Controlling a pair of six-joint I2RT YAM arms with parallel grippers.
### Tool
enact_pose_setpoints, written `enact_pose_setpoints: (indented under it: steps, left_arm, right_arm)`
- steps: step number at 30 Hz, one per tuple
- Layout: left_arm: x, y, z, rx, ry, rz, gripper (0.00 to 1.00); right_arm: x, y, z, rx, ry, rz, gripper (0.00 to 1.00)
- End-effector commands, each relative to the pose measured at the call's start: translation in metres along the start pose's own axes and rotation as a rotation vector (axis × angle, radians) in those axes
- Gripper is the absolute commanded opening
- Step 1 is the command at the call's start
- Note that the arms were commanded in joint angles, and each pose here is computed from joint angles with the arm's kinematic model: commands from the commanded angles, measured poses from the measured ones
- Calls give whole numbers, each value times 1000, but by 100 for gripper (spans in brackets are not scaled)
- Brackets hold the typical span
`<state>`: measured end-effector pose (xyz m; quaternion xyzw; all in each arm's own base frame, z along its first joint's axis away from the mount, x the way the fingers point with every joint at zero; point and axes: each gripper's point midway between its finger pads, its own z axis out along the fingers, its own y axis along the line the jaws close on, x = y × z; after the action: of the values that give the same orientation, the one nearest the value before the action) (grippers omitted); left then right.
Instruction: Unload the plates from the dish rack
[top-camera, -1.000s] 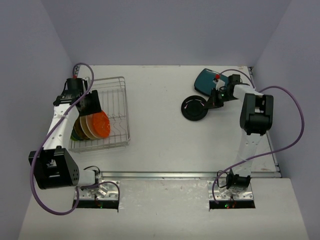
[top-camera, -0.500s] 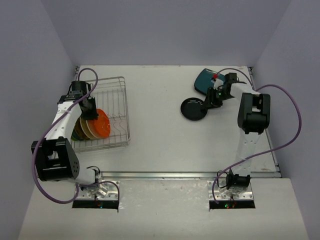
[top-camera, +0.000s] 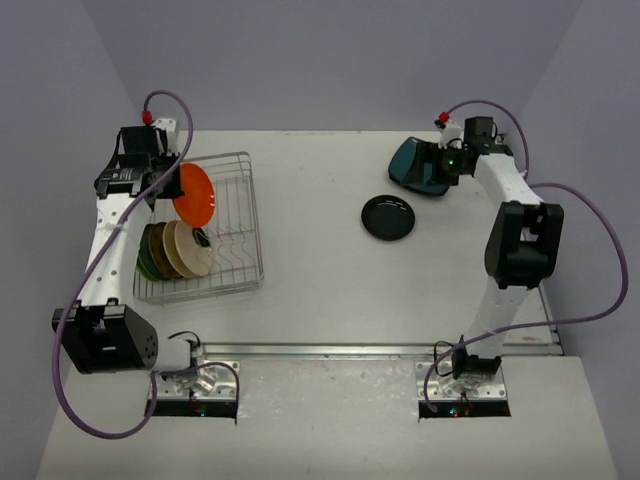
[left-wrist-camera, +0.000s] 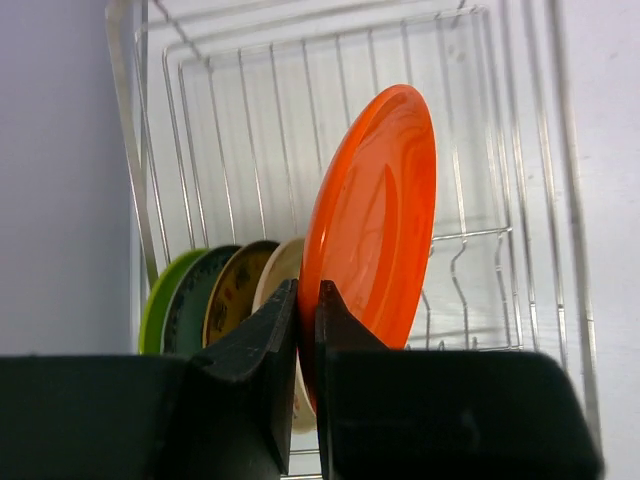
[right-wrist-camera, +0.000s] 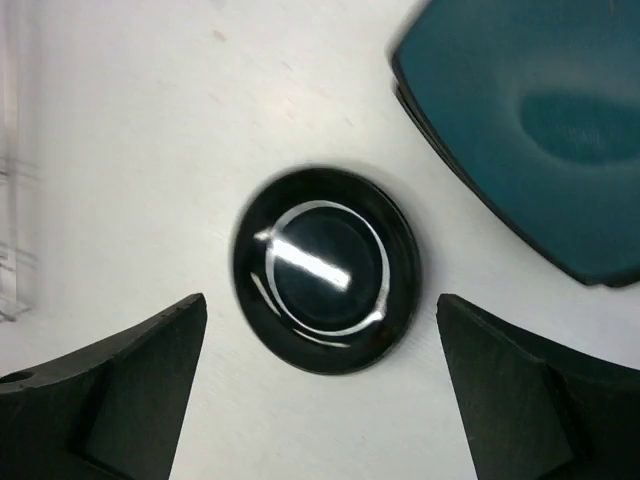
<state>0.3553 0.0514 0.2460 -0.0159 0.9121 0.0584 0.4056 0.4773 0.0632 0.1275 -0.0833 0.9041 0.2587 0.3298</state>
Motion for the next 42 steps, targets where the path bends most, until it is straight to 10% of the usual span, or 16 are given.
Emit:
enact_pose_setpoints:
  steps: [1, 12, 26, 42]
  left_arm:
    - [-33, -53, -38, 267, -178, 100, 0]
    - [16, -200, -95, 1035, -66, 115, 0]
    - [20, -212, -90, 1081, -16, 81, 0]
    - [43, -209, -77, 1054, 31, 113, 0]
  right_arm:
    - [-52, 112, -39, -298, -203, -233, 97]
    - [-11, 279, -33, -660, -116, -436, 71]
    - [31, 329, -6, -738, 18, -512, 44]
    - [-5, 332, -41, -883, 25, -350, 48]
